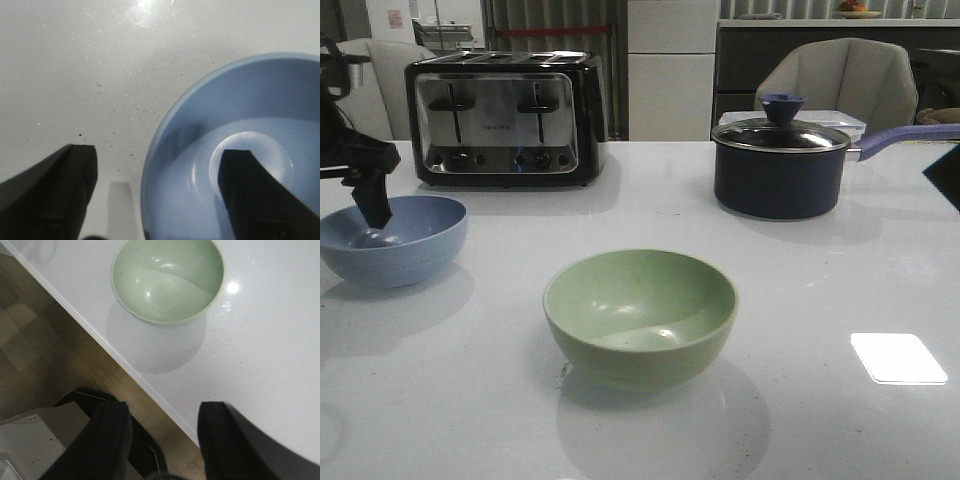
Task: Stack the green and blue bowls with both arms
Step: 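Lower the left gripper and grasp the rim of the light blue bowl, then lift the blue bowl and carry it over the green bowl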
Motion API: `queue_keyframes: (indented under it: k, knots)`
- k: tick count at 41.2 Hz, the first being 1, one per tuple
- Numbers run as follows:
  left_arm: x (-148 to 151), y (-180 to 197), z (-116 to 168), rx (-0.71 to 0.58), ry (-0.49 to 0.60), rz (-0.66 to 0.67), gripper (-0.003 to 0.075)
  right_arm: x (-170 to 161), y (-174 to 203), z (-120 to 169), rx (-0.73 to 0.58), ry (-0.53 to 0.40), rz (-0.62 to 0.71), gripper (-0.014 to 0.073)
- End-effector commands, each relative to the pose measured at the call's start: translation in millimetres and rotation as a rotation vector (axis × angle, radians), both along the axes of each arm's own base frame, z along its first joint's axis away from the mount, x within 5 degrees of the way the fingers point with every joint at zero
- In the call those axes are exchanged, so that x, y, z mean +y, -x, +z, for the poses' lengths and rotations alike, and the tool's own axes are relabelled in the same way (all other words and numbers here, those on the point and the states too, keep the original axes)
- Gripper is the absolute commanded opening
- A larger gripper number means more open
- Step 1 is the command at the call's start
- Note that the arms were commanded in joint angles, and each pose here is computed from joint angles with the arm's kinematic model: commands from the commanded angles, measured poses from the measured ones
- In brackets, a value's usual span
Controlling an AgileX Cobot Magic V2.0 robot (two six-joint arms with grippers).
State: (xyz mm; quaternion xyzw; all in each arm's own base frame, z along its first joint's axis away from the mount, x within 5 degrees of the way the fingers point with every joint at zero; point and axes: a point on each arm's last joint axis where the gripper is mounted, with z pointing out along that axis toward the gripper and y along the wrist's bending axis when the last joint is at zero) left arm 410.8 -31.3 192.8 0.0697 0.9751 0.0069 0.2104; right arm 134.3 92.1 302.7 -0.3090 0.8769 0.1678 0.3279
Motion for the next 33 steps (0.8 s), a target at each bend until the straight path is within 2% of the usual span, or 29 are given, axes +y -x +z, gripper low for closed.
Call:
queue_keyframes:
  k: [1, 11, 16, 22, 29, 33]
  knots:
    - [0, -8, 26, -0.106, 0.016, 0.010, 0.0437, 1, -2, 13, -0.072, -0.041, -0.008, 0.0434]
    - [0, -7, 23, -0.088, 0.013, 0.010, 0.0190, 1, -2, 13, -0.072, -0.041, -0.008, 0.0434]
    - [1, -7, 25, -0.076, 0.003, 0.002, 0.0092, 1, -2, 13, -0.072, -0.041, -0.008, 0.0434]
    - [-1, -4, 43, -0.048, -0.002, -0.003, 0.0097, 1, -2, 13, -0.072, -0.041, -0.008, 0.0434]
    - [-13, 15, 91, -0.124, 0.012, -0.036, 0.0097, 1, -2, 13, -0.072, -0.041, -0.008, 0.0434]
    - [-29, 31, 119, -0.179, 0.031, -0.106, 0.0097, 1, -2, 13, -0.072, -0.041, -0.008, 0.0434]
